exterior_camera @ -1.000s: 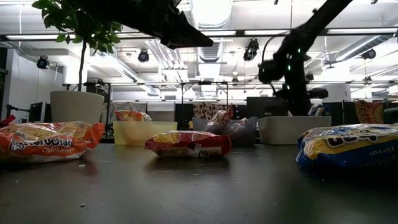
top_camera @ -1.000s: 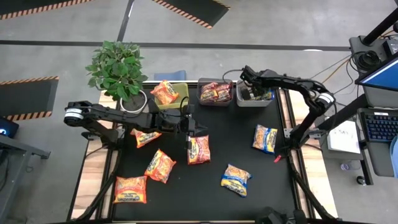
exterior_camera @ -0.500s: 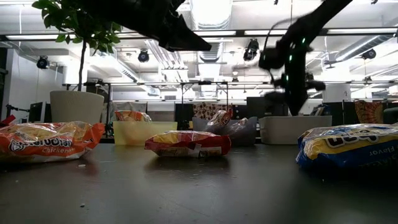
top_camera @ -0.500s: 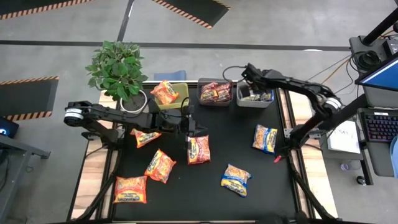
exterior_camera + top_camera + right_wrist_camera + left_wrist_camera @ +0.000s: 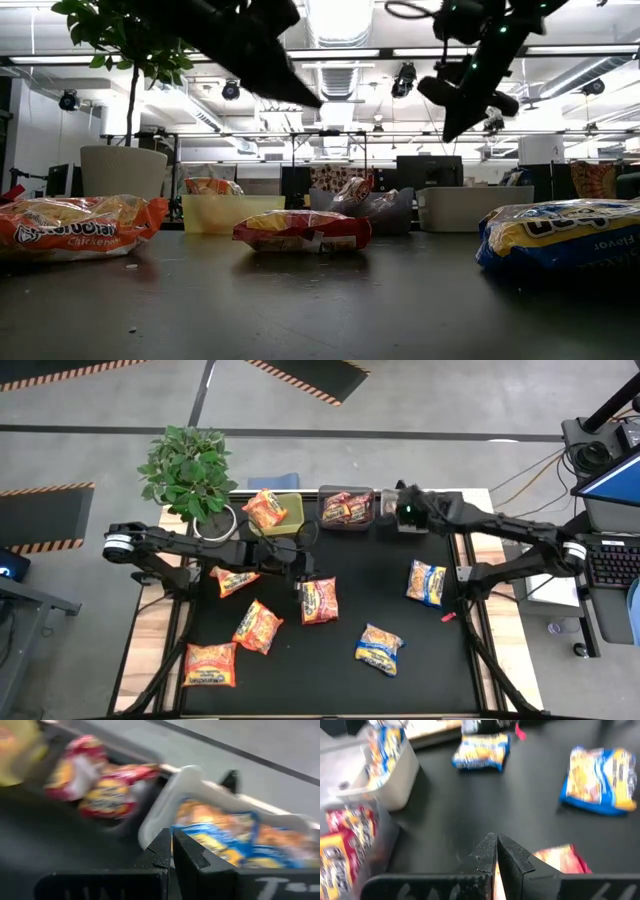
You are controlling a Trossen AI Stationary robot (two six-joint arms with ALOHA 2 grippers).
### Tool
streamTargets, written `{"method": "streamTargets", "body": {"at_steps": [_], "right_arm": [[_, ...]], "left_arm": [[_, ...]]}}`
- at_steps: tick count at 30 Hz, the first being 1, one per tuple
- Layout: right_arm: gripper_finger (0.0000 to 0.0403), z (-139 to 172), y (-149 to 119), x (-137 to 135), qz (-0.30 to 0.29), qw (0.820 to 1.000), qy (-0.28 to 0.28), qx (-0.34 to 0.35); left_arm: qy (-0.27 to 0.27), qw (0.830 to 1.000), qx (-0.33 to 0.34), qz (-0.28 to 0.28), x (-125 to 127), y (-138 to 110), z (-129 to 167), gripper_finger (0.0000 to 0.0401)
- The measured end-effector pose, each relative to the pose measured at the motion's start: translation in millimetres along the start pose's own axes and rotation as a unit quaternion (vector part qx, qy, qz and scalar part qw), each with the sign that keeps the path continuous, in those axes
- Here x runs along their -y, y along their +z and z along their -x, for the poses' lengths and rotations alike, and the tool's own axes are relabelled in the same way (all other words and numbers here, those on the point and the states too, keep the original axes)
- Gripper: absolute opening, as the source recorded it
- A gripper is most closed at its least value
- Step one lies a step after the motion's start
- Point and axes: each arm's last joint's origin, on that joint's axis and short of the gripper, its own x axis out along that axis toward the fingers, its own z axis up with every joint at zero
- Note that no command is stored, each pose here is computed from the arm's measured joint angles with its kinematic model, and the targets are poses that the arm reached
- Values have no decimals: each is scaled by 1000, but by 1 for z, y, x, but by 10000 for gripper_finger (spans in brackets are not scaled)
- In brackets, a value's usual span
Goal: Sort Maruchan noodles
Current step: Put the middle orange noodle pack into the yellow bin
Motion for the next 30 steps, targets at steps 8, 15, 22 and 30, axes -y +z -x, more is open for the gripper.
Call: {"method": "streamTargets", "body": {"at_steps": [8, 15, 22, 30], "right_arm": [[9, 8, -43, -33, 29, 995, 95, 22], [9, 15, -72, -65, 77, 977, 199, 9], [17, 12, -89, -97, 42, 958, 284, -18], [112, -9, -101, -124, 39, 950, 303, -63]], "left_arm": [[-32, 996, -76, 24, 4, -15, 1, 21], [-64, 990, -114, 60, 10, -29, 1, 100], [-110, 983, -135, 61, 29, -50, -1, 133], [-129, 971, -190, 64, 44, -63, 4, 111]]}}
